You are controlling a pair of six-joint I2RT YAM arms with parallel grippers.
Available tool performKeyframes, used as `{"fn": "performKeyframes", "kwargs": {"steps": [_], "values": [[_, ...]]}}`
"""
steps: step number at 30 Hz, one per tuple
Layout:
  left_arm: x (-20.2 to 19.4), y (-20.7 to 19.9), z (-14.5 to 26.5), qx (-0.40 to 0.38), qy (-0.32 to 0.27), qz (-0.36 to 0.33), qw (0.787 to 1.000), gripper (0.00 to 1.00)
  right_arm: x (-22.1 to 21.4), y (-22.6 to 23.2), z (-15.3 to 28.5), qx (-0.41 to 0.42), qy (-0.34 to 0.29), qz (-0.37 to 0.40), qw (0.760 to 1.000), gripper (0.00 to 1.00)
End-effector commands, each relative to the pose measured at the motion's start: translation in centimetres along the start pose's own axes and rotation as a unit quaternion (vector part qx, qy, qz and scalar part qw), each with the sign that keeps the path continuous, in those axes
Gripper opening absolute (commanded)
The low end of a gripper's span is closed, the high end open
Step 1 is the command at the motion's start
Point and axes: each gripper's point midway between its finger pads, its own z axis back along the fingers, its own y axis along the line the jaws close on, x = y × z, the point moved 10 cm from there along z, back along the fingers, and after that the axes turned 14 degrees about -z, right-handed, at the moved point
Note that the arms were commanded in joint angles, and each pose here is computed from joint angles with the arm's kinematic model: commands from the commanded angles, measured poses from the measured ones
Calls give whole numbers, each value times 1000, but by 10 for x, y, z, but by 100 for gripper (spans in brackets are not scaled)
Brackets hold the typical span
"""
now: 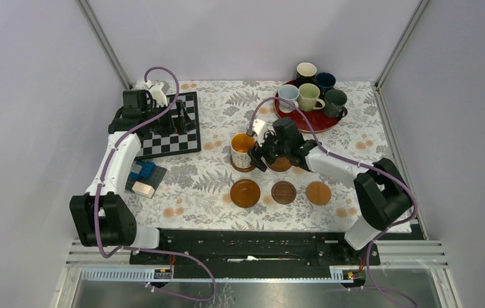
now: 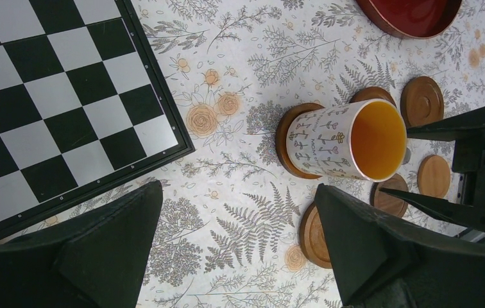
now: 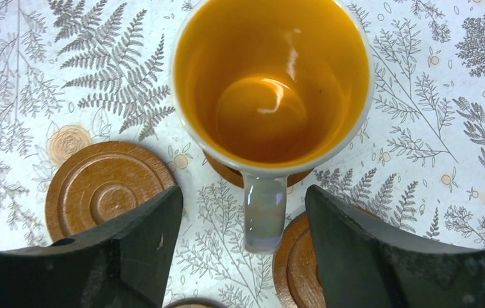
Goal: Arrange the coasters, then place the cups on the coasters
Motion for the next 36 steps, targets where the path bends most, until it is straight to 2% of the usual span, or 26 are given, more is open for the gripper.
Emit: {"fn": "performKeyframes", "kwargs": {"steps": [1, 8, 13, 18, 28, 36], "values": [[10, -1, 4, -10, -19, -11, 1000, 99, 32, 15, 25, 26, -22, 10, 999, 79], [10, 0, 2, -15, -2, -4, 1000, 99, 67, -8, 69, 52, -47, -68, 995, 84], [12, 0, 1, -14, 0, 2, 1000, 99, 84, -48, 105, -21, -89, -97, 991, 85], [11, 2, -1, -12, 7, 3, 1000, 99, 81, -104, 133, -106, -91, -131, 982, 85], [9, 1, 0, -14, 0, -7, 1000, 99, 43, -210, 179, -222, -43, -206, 952, 83], [6, 1, 1, -12, 2, -7, 1000, 99, 16, -267, 174, -292, 23, -223, 930, 77]]}}
